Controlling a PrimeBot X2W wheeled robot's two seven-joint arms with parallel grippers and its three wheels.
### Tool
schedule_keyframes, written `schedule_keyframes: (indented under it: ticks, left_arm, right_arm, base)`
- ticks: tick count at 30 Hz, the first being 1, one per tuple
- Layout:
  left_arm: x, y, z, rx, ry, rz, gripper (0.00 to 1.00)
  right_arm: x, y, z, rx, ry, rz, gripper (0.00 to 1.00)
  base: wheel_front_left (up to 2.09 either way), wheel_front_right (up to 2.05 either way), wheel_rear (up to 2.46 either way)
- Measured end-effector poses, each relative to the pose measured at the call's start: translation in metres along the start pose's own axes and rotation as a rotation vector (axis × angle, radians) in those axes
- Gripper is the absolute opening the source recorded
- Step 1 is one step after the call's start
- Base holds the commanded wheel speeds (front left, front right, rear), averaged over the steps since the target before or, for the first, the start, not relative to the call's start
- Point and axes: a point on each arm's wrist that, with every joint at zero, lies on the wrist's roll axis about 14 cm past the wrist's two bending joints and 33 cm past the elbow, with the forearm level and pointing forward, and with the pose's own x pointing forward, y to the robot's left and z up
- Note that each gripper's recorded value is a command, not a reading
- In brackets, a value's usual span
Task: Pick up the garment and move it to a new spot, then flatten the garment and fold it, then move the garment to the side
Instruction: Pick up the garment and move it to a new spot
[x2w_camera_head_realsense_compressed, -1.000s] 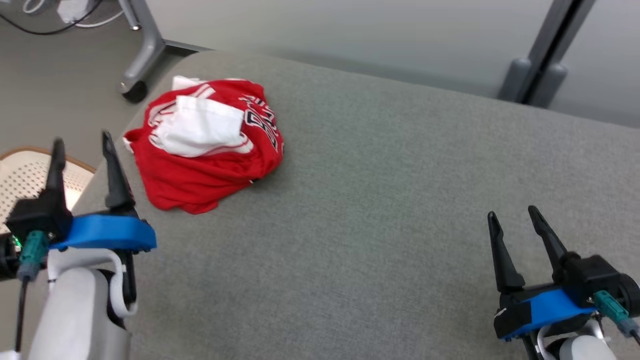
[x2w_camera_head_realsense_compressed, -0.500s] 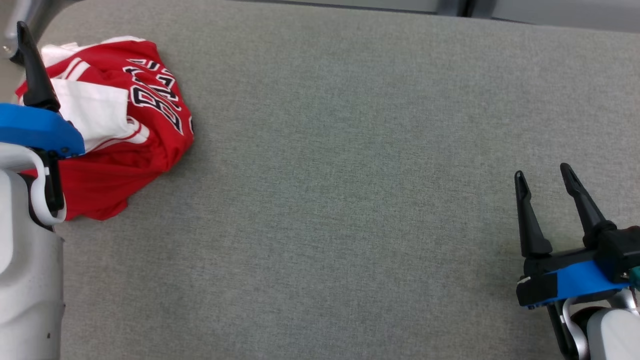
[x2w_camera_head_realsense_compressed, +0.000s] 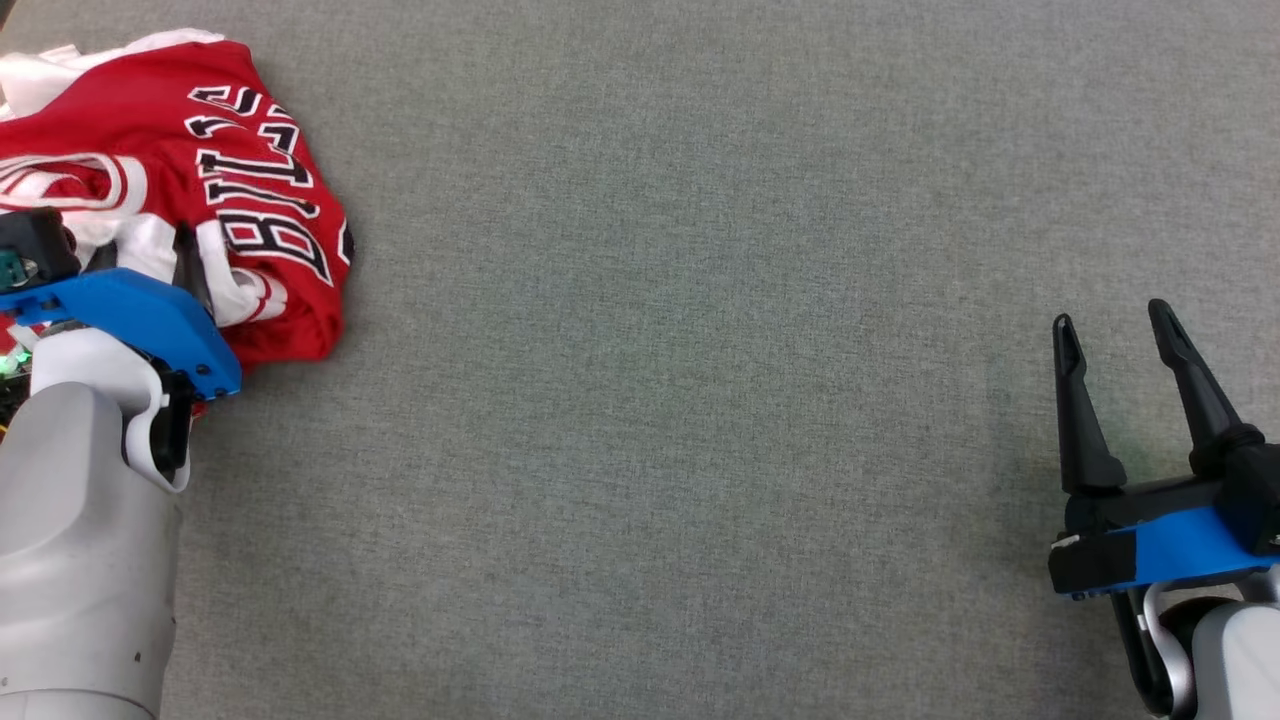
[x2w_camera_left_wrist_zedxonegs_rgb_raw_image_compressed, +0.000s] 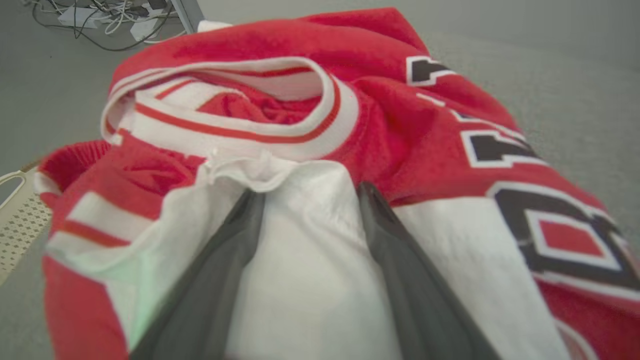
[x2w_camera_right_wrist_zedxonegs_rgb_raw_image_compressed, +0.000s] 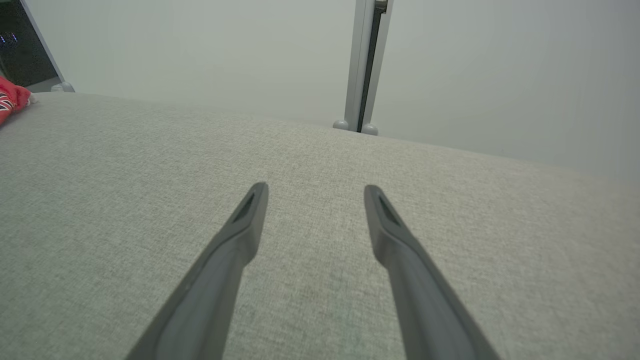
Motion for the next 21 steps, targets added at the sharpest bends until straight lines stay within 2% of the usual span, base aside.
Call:
schedule_keyframes:
  ticks: [5, 6, 7, 8, 14, 21]
  left_arm:
    - [0.002, -0.002, -0.014, -0.028, 0.078, -0.009, 1.0]
    - [0.002, -0.003, -0.014, -0.033, 0.081, -0.013, 0.48]
    - [0.002, -0.003, -0.013, -0.033, 0.072, -0.016, 0.38]
    - [0.001, -0.003, -0.012, -0.032, 0.066, -0.016, 0.0]
    - [-0.005, -0.002, 0.008, -0.035, -0.019, -0.023, 0.0]
    - [-0.022, -0.008, 0.081, 0.001, -0.257, -0.063, 0.0]
  right_arm:
    - [0.001, 0.001, 0.001, -0.002, 0.001, 0.003, 1.0]
    - [0.001, 0.001, 0.003, -0.004, -0.002, 0.004, 1.0]
    - [0.002, 0.001, 0.005, -0.006, -0.007, 0.004, 1.0]
    - [0.001, 0.002, 0.006, -0.007, -0.01, 0.005, 1.0]
    - [-0.004, 0.002, 0.016, -0.005, -0.032, 0.0, 1.0]
    - [-0.017, 0.005, 0.031, 0.021, -0.069, -0.009, 1.0]
  base:
    - [0.0, 0.0, 0.0]
    - [0.0, 0.0, 0.0]
    - [0.0, 0.0, 0.0]
    - [0.0, 0.0, 0.0]
    - [0.0, 0.0, 0.0]
    - [0.0, 0.0, 0.0]
